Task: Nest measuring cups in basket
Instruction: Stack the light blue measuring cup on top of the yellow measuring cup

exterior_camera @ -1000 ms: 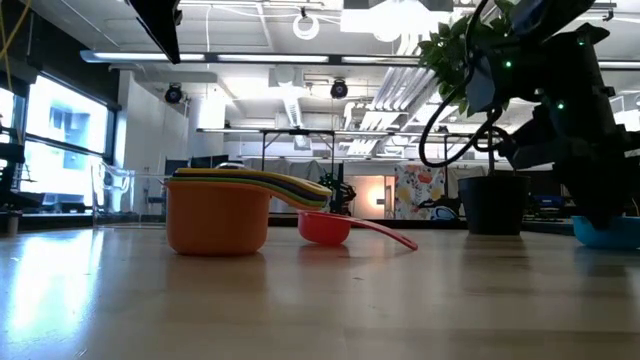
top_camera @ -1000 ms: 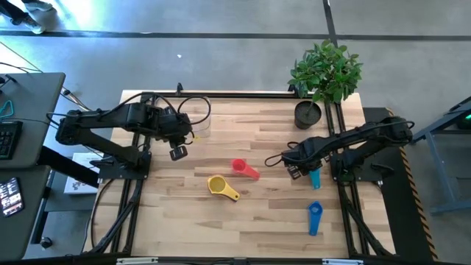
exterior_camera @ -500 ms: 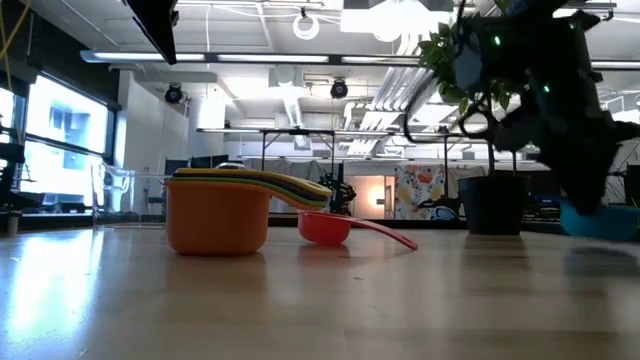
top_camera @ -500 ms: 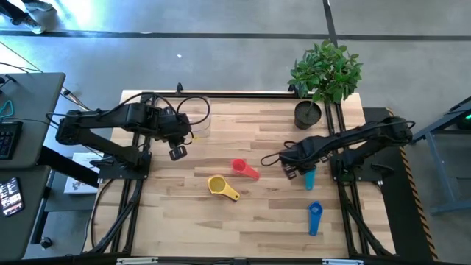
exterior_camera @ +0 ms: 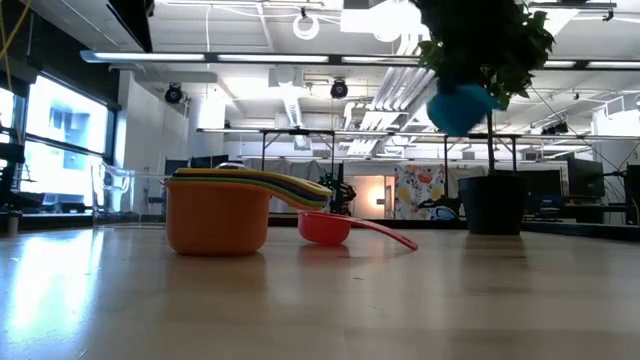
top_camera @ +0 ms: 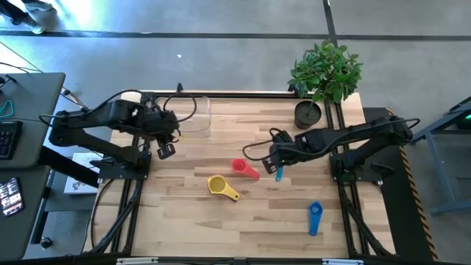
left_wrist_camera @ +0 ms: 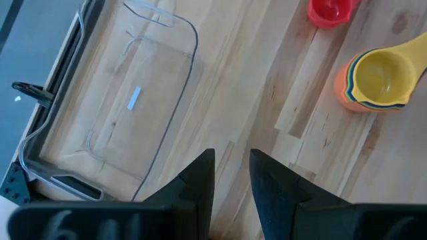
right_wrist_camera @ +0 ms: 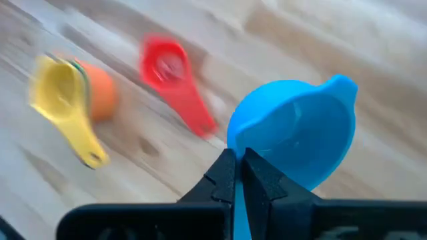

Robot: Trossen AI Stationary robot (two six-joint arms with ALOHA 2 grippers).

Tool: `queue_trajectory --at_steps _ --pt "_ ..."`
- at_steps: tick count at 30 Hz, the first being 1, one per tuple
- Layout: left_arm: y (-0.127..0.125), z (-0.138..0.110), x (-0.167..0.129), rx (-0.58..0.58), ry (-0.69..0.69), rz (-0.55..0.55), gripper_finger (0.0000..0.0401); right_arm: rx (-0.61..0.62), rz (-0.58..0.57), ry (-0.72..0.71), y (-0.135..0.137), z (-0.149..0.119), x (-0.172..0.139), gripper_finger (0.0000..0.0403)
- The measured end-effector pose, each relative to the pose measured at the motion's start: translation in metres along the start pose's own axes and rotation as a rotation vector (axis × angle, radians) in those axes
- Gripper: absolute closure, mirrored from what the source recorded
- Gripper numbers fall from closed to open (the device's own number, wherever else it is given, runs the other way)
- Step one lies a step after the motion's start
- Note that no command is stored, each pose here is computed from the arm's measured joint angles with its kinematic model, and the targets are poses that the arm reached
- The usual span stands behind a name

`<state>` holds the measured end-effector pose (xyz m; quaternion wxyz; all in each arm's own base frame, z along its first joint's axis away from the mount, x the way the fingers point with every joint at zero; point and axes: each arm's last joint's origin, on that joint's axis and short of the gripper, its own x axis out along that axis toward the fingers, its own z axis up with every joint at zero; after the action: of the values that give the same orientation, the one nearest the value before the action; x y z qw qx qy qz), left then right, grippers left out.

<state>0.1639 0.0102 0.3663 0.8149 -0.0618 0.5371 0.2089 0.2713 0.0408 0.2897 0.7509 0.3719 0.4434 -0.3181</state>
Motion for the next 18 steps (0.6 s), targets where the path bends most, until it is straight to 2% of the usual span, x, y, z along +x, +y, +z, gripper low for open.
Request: queue_trajectory --at_steps 7,18 --pt "0.008 -0.012 -0.014 -0.014 -0.051 -0.018 0.0316 -0.039 0.111 -0.181 0.019 0.019 -0.027 0.0402" --pt "0.018 -0.026 -0.029 -0.025 -0.119 -0.040 0.0316 -0.143 0.339 -0.444 0.048 0.039 -0.049 0.0402"
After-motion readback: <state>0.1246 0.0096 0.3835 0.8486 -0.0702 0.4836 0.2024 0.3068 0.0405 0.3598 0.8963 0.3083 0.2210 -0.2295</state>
